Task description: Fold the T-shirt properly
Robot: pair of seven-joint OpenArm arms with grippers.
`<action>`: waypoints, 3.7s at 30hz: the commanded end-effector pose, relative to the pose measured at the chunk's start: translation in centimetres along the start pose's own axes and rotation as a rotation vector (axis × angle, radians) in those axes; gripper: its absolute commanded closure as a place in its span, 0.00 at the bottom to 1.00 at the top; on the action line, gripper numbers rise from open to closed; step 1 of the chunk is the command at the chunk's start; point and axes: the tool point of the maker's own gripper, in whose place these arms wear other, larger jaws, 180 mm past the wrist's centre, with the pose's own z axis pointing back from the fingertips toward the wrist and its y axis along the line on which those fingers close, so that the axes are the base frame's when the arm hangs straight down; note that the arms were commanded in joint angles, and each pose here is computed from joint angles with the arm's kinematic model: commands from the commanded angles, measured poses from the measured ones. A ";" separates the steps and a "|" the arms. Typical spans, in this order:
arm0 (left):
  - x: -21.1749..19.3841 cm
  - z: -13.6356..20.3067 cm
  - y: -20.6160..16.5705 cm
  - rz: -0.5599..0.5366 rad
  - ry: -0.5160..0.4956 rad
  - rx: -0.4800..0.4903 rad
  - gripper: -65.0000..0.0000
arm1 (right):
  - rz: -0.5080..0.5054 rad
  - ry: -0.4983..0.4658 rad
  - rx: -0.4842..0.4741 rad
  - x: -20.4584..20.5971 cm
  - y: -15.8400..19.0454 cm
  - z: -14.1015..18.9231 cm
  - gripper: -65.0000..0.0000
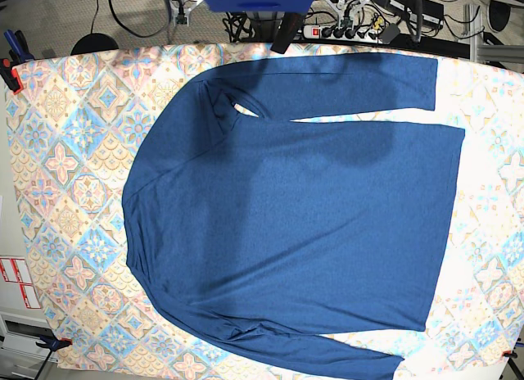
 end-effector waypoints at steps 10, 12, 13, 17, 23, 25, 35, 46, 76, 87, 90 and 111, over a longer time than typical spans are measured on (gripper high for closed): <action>-2.7 0.5 1.7 -0.013 0.037 0.027 1.00 | 0.006 0.064 -0.011 -4.8 -0.8 0.9 1.00; -3.9 0.7 2.2 -0.016 0.055 0.033 1.00 | 0.010 0.039 -0.014 -4.5 -1.0 1.0 1.00; -4.1 0.7 2.2 -0.016 0.058 0.033 1.00 | 0.011 0.032 -0.016 -4.6 -1.1 1.2 1.00; -5.6 1.2 4.4 -0.019 0.078 0.067 1.00 | 0.024 0.011 -0.042 -5.2 -2.9 1.8 1.00; -5.0 2.7 6.8 -0.058 -0.028 0.095 1.00 | 0.044 -0.021 -0.065 -5.8 -4.7 2.8 1.00; -4.6 3.6 7.0 -0.063 -0.071 0.097 1.00 | 0.053 -0.045 -0.075 -5.3 -5.4 3.1 1.00; -3.1 8.3 8.6 -0.124 -0.226 0.106 1.00 | 0.089 -0.120 -0.105 -6.2 -7.6 6.2 1.00; 1.4 15.5 7.3 -0.178 -0.439 0.072 1.00 | 0.082 -0.314 -0.261 -2.1 -14.6 12.7 1.00; 13.5 23.5 14.2 0.643 -0.652 -0.085 0.68 | 0.142 -0.564 -0.295 12.8 -12.9 23.2 1.00; 14.3 21.4 14.8 0.832 -0.590 -0.186 0.65 | 0.138 -0.588 -0.293 13.8 -12.7 23.4 1.00; 14.4 21.4 14.8 0.834 -0.592 -0.188 0.65 | 0.138 -0.588 -0.293 13.8 -12.7 23.4 1.00; 15.7 19.1 15.3 0.881 -0.586 -0.191 0.65 | 0.134 -0.603 -0.293 14.4 -12.6 23.4 1.00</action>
